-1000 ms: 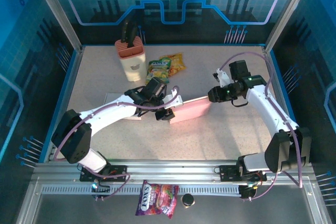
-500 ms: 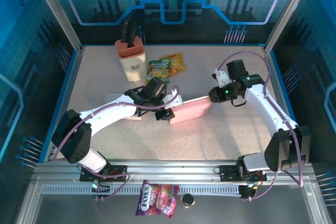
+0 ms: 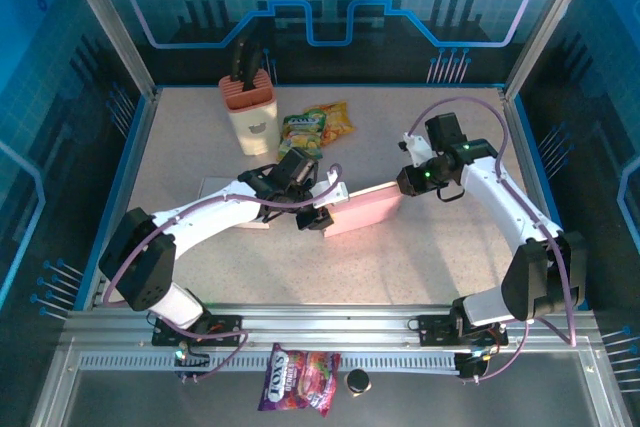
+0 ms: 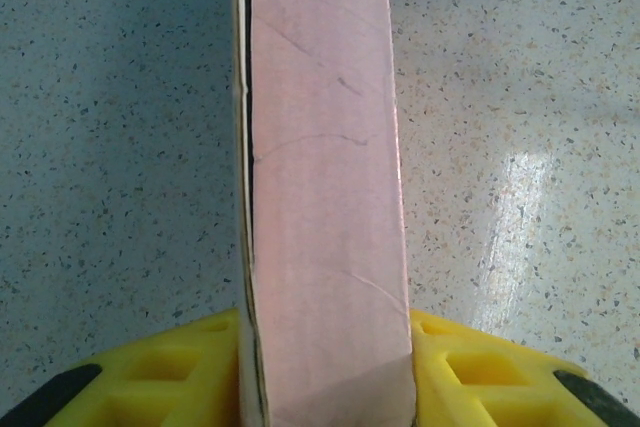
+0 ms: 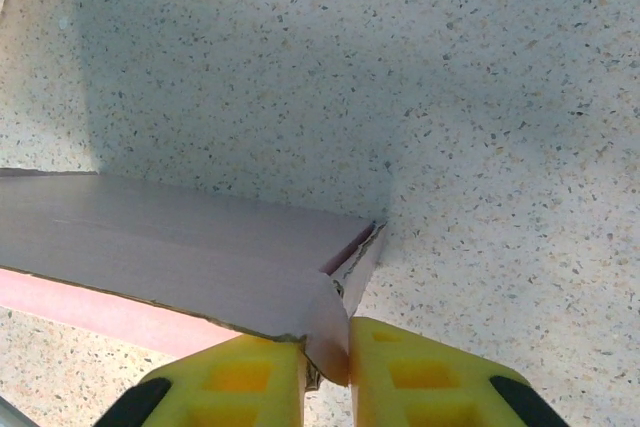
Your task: Fold the paper box
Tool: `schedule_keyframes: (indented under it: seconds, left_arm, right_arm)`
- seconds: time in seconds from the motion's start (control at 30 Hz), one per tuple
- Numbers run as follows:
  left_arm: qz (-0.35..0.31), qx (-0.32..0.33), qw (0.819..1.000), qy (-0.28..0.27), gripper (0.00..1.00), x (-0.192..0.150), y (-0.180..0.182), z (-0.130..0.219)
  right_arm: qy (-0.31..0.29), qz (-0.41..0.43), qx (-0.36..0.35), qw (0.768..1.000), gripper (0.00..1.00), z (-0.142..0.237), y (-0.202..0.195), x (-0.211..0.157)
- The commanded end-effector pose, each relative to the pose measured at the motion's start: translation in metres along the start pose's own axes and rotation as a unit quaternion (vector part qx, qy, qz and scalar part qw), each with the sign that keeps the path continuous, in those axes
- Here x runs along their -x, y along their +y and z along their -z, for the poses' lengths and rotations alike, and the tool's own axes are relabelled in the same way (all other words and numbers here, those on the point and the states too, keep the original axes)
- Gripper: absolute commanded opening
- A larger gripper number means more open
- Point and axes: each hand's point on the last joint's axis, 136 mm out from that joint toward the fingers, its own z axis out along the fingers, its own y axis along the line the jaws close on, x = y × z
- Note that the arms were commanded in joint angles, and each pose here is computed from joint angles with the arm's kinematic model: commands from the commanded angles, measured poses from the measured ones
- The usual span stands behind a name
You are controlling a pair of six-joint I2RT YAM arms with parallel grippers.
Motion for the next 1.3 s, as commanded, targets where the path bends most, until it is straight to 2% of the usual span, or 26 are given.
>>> schedule_keyframes:
  seconds: [0.0,0.17,0.3,0.53,0.77,1.03,1.27]
  left_arm:
    - [0.0,-0.022,1.0,0.005,0.38,-0.002,-0.005,-0.002]
    - [-0.001,-0.021,1.0,0.004,0.38,-0.001,-0.005,-0.002]
    - [0.0,-0.02,1.0,0.003,0.38,0.0,-0.004,-0.002]
    - [0.005,-0.007,1.0,0.004,0.34,0.001,0.001,-0.002]
    - [0.007,0.025,1.0,0.014,0.31,-0.001,0.013,-0.003]
    - [0.008,0.04,0.999,0.021,0.3,-0.003,0.018,-0.002]
    - [0.024,0.033,0.999,0.013,0.3,-0.003,0.018,-0.003]
  right_arm:
    - [-0.002,0.015,-0.017,1.0,0.16,0.005,0.001,0.005]
    - [-0.001,0.022,-0.038,0.999,0.1,0.006,-0.002,0.008]
    - [-0.003,0.031,-0.057,0.998,0.0,0.008,-0.003,0.011]
    - [0.006,0.032,-0.066,0.997,0.0,0.013,0.003,0.012]
    - [0.041,-0.007,-0.03,0.999,0.0,0.01,0.014,-0.001]
    - [0.051,-0.053,0.002,0.997,0.0,0.011,0.024,-0.008]
    - [0.04,-0.043,-0.021,0.998,0.0,0.007,0.015,-0.014]
